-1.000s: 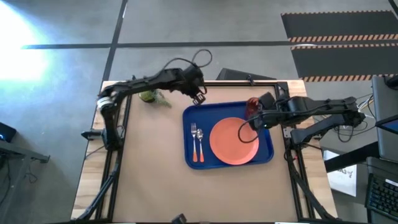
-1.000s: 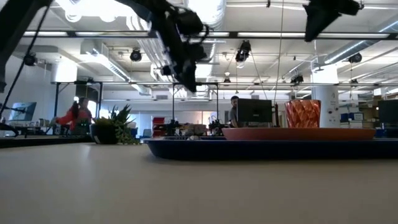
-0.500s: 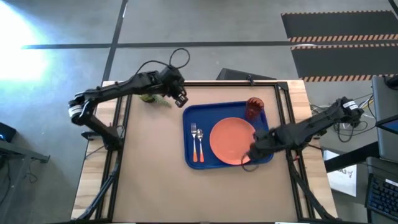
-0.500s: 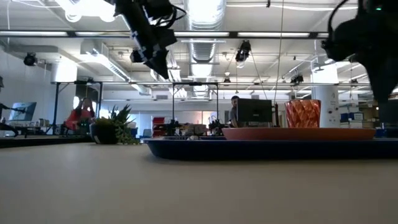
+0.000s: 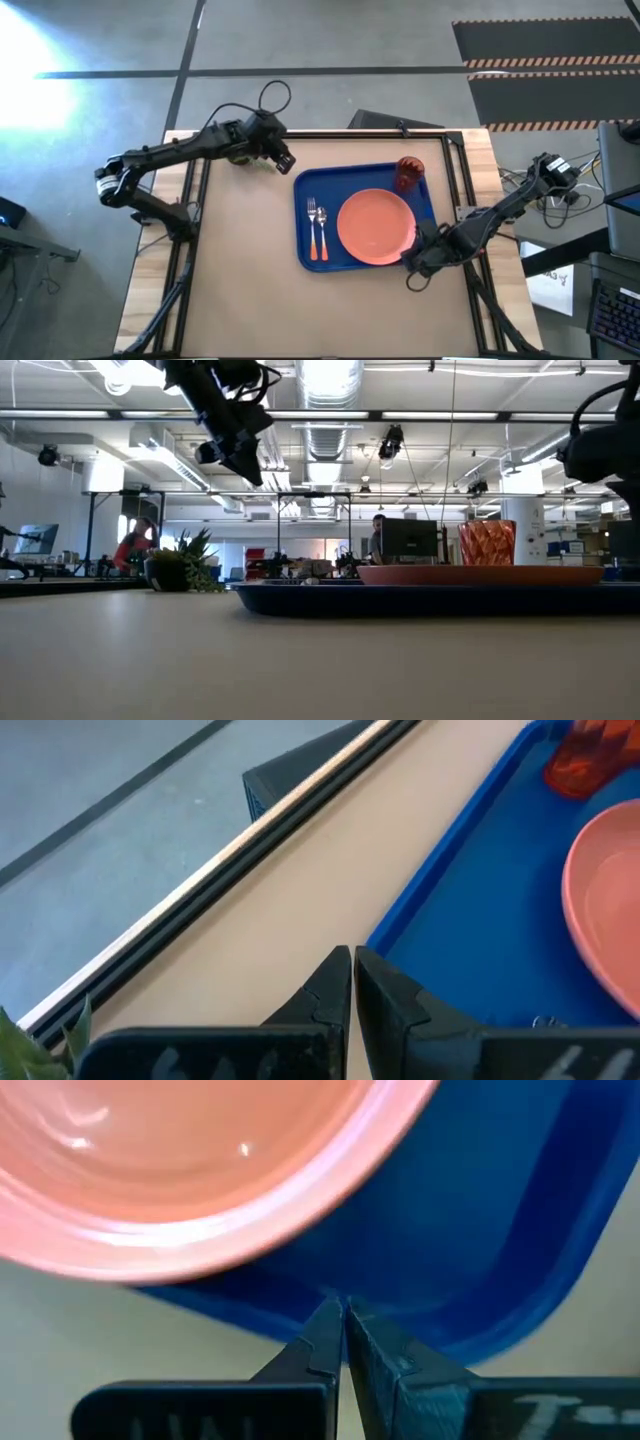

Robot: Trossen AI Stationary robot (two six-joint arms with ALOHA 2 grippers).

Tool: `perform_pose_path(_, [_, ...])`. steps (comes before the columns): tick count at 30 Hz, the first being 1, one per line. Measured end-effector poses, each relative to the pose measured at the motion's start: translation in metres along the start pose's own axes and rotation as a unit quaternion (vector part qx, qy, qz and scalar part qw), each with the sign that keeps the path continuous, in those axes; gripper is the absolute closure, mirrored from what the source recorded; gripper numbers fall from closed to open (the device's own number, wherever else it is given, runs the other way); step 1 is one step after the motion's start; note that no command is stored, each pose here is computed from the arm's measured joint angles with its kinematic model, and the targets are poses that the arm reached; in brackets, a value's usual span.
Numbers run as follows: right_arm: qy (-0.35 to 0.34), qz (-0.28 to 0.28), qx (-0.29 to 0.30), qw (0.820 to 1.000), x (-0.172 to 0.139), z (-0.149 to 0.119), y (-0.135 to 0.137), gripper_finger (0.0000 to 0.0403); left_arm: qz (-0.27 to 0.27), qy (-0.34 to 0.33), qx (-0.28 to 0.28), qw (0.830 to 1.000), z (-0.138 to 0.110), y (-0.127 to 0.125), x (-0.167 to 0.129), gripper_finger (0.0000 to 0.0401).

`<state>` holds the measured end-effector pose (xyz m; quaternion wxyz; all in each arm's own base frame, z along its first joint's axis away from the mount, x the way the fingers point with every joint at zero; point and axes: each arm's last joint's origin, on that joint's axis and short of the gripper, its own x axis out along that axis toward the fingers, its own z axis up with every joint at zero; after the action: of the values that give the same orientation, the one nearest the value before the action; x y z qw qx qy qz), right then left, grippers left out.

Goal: Pick and place plate/cup/fork/spoon on tray
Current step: Move the blue serving tray to the center of the table

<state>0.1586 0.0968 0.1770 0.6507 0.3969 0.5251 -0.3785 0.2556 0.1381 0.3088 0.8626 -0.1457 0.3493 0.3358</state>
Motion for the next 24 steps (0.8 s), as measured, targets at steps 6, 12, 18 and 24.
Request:
perform_pose_path(6, [-0.048,0.029,0.004,0.998,0.000,0.002,0.005,0.0394,-0.001,-0.005,-0.001,1.000,0.001,0.000,-0.001,0.0401])
perform_pose_path(12, [-0.050,0.028,-0.003,0.998,0.007,0.001,0.009,0.0394,-0.001,-0.004,-0.001,1.000,0.001,0.000,-0.001,0.0401])
perform_pose_path(18, [-0.014,-0.006,-0.008,1.000,0.018,-0.004,0.012,0.0394,-0.003,-0.005,-0.001,1.000,0.001,0.000,-0.003,0.0401])
perform_pose_path(24, [0.000,0.001,-0.006,1.000,0.027,-0.007,0.020,0.0394,-0.003,-0.005,-0.001,1.000,0.001,0.000,-0.003,0.0401])
